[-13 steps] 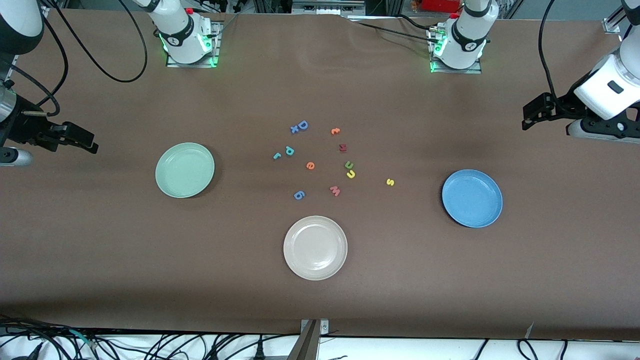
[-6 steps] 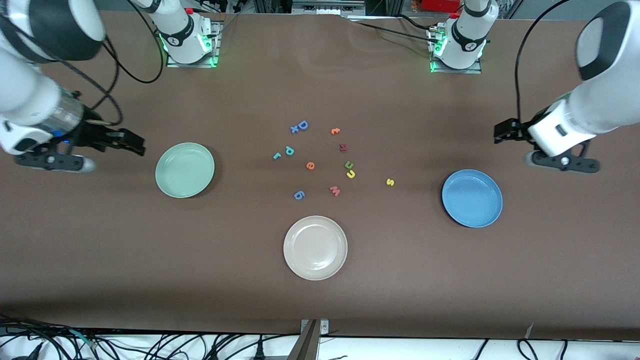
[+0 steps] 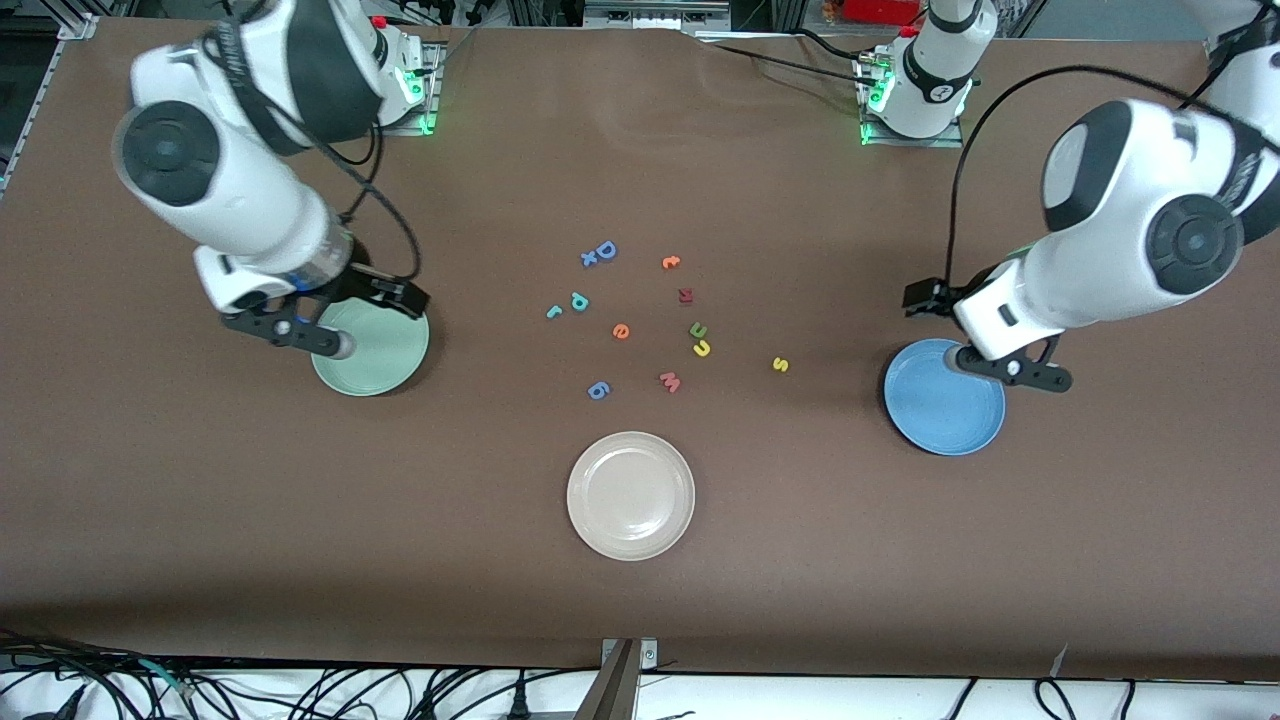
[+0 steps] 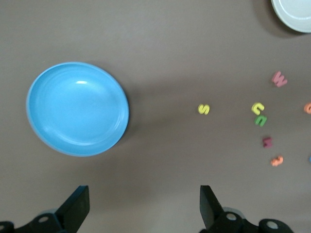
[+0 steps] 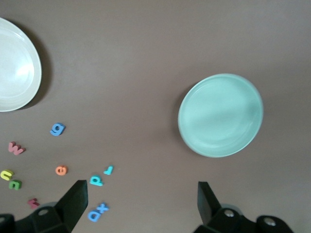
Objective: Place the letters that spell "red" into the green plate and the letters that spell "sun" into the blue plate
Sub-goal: 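Move the left gripper and the right gripper toward the scattered letters, then grasp the yellow s with the left gripper while the right gripper grasps l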
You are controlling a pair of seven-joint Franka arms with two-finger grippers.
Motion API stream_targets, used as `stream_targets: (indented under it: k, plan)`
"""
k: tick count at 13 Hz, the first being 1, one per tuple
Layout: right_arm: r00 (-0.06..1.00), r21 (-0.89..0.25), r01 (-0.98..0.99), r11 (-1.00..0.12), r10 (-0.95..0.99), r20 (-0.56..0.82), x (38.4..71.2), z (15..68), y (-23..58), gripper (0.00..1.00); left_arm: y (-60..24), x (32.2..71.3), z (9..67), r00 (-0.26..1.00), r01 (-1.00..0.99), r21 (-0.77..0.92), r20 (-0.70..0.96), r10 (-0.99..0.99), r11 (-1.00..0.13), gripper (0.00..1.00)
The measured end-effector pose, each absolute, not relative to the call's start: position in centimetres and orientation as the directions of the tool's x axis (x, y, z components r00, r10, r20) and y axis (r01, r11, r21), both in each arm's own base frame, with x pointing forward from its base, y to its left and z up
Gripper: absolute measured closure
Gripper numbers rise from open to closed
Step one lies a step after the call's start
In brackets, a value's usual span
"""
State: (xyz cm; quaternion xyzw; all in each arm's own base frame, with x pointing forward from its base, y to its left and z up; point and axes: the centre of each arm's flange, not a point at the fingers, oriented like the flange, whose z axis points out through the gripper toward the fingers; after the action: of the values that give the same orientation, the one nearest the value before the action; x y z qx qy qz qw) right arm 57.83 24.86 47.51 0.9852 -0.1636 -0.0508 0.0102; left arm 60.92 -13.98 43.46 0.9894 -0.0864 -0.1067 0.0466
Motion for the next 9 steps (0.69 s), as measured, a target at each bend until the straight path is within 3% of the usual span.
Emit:
stream_targets:
  k: [5,9]
  plan:
    - [0.884,0.060,-0.445,-0.893,-0.449,-0.127,54.8,38.7,35.2,0.00,-20.3,62.4,34.5,0.979,-0.090,0.097,-0.172,-0.106,-0.991,0.00]
    - [0.872,0.090,-0.466,-0.880,-0.474,-0.122,51.4,29.1,36.4,0.00,-24.2,61.2,24.6,0.983,-0.066,0.091,-0.163,-0.080,-0.994,0.00]
